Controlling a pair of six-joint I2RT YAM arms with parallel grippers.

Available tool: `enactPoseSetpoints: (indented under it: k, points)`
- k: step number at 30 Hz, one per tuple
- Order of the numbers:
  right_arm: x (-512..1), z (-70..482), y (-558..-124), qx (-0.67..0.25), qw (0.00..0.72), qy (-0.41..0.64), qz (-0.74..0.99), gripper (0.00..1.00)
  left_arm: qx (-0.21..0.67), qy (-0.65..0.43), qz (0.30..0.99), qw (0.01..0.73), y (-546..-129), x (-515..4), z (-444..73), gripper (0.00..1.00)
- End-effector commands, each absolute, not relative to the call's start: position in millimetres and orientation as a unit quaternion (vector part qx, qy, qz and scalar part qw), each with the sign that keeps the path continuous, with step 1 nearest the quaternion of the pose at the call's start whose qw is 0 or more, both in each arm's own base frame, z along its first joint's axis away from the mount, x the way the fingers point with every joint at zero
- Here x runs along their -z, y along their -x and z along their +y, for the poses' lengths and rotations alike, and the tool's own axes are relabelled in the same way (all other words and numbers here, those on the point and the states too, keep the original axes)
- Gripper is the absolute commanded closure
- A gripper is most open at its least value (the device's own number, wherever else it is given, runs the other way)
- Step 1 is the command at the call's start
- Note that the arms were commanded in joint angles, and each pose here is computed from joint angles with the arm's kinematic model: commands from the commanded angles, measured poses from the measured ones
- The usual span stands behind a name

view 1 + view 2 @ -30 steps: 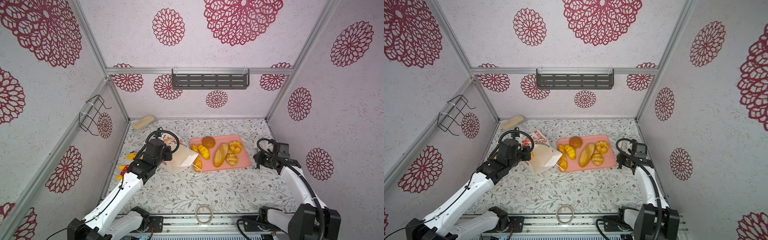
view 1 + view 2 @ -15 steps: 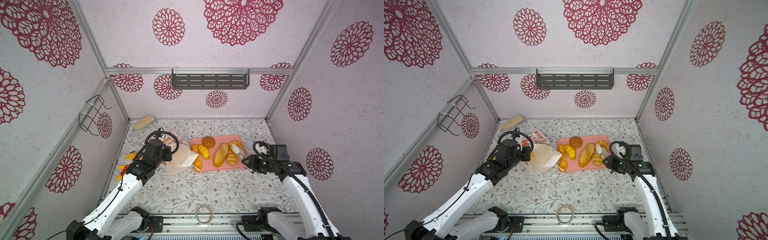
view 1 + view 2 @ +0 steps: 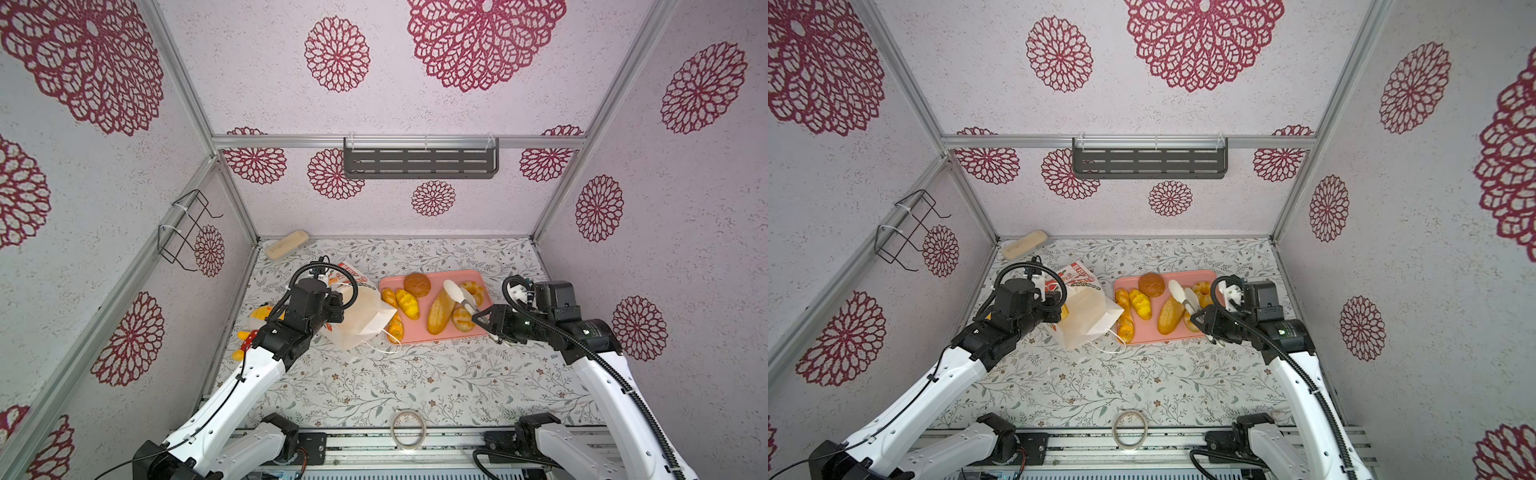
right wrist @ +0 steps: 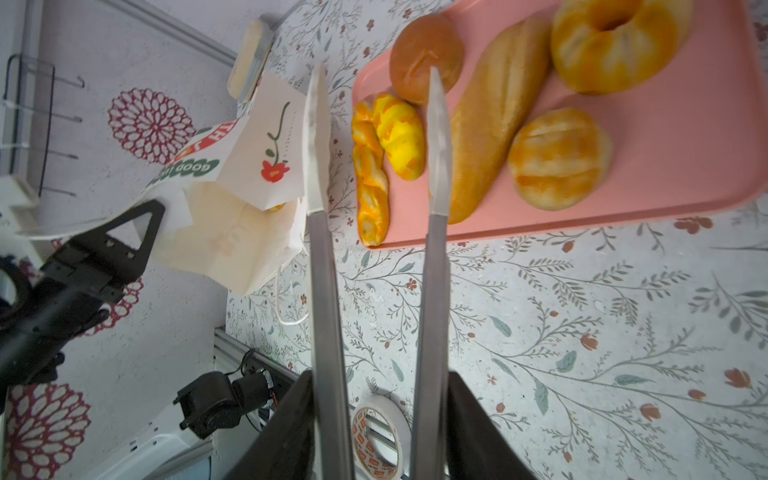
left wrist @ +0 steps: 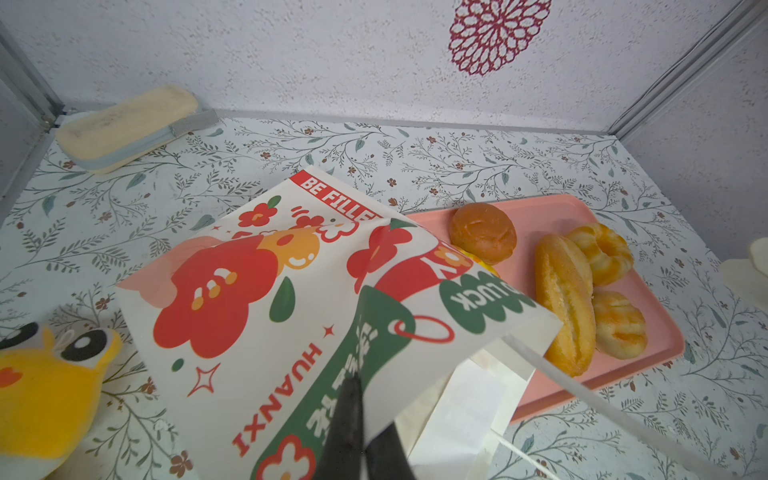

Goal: Take the fake bread out of the paper bag
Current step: 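Lift the tongs with the right gripper and carry them toward the paper bag, then push the tongs into the bag held by the left gripper, right gripper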

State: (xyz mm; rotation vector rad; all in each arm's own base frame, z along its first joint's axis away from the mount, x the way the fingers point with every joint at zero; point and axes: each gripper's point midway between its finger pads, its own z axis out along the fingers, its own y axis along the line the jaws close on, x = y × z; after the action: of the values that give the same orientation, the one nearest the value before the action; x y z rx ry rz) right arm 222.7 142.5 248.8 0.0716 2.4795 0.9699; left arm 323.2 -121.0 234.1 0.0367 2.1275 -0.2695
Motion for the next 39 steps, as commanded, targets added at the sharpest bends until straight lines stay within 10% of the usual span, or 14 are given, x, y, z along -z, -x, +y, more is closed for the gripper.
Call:
enactPoseSetpoints:
  k: [1,19,39]
  points:
    - [-267.1,167.8,-214.8,-0.384,0.234,0.023,0.893,0.57,0.115,-0.022,0.857,0.502,-325.8,-239.1,-121.4,1.00]
    - [-277.2,302.2,-150.8,-0.453,0.180,0.164,0.858,0.59,0.126,-0.078,0.847,0.511,-318.7,-240.2,-131.8,1.00]
    - [-211.9,393.7,-221.9,-0.417,0.206,0.145,0.873,0.60,0.145,-0.090,0.843,0.510,-313.4,-240.2,-137.8,1.00]
